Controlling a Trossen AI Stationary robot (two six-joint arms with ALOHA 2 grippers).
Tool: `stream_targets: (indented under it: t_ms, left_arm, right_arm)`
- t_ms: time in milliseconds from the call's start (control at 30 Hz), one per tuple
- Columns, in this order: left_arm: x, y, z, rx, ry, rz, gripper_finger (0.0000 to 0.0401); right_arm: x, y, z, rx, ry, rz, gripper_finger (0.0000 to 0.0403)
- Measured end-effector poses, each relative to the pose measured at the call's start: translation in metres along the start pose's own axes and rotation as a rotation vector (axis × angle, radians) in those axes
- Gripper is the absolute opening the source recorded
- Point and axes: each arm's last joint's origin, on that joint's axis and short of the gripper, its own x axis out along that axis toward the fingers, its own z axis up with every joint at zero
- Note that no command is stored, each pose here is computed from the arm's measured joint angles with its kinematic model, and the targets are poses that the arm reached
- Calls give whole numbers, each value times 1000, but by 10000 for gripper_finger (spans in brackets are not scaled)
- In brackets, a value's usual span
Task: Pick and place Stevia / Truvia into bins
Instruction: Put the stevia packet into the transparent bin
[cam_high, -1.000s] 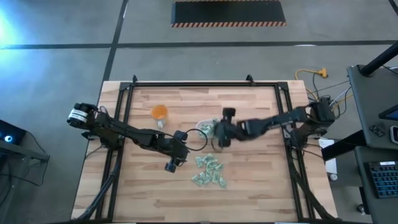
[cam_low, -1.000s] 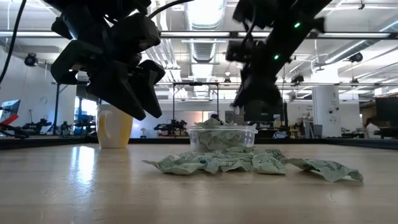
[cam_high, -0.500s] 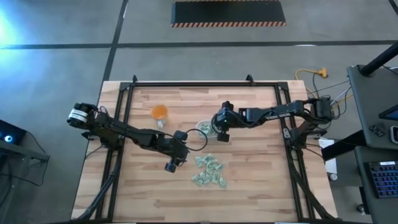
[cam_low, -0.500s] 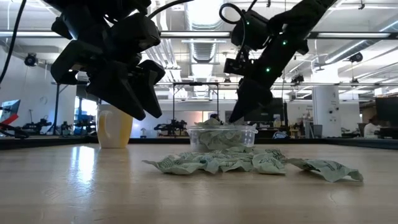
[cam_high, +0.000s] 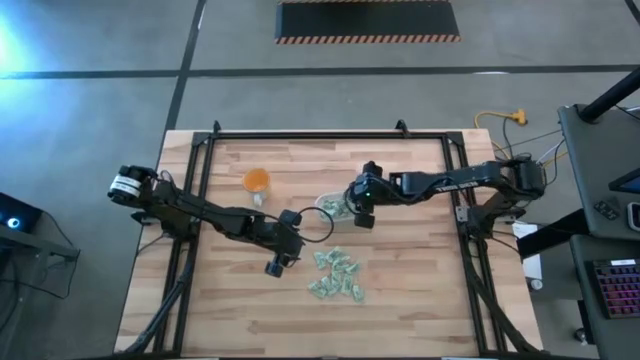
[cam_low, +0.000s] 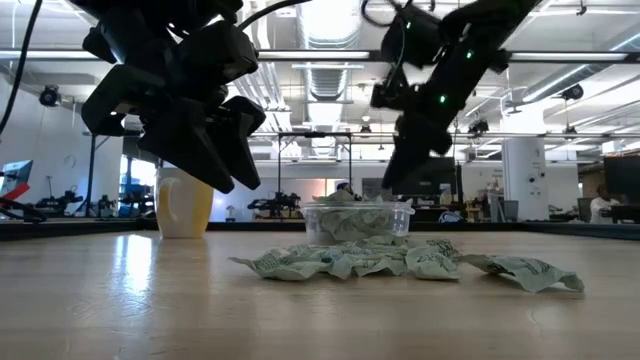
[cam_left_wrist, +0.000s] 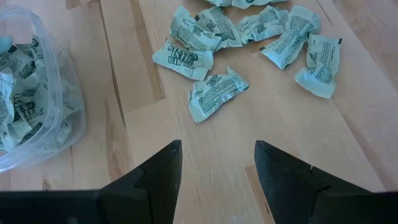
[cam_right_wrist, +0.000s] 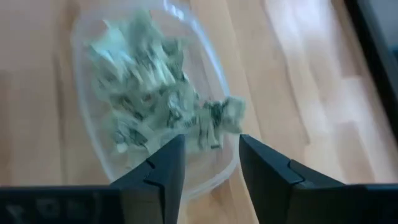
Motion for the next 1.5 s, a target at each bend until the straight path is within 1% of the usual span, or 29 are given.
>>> stream_targets:
  t_ms: [167, 233, 400, 533, 600, 800, 1000, 1400, 1500]
  left_arm:
    - [0, 0, 2, 1, -20, -1, 185]
    - [2, -1, 4, 4, -52, -17, 185]
    - [17, -7, 11, 93, -160, -84, 185]
    - [36, -9, 8, 141, -147, -94, 185]
    - [44, -10, 7, 145, -123, -97, 185]
    - [63, -4, 12, 130, -104, -49, 185]
    - [80, 1, 9, 94, -58, -45, 185]
    - [76, 6, 7, 27, -16, -46, 184]
    - [76, 7, 6, 22, 6, -54, 172]
  right_arm:
    - [-30, 11, 8, -13, -97, 31, 133]
    - [-44, 17, 8, -24, -121, 52, 129]
    - [-72, 37, 6, -64, -166, 114, 123]
    - [-87, 52, 3, -110, -200, 159, 122]
    - [-92, 58, 1, -129, -205, 177, 122]
    - [-100, 67, -3, -160, -214, 206, 120]
    - [-101, 68, -3, -139, -213, 211, 116]
    - [-99, 68, -8, -130, -183, 210, 114]
    - [-99, 68, -8, -129, -181, 210, 114]
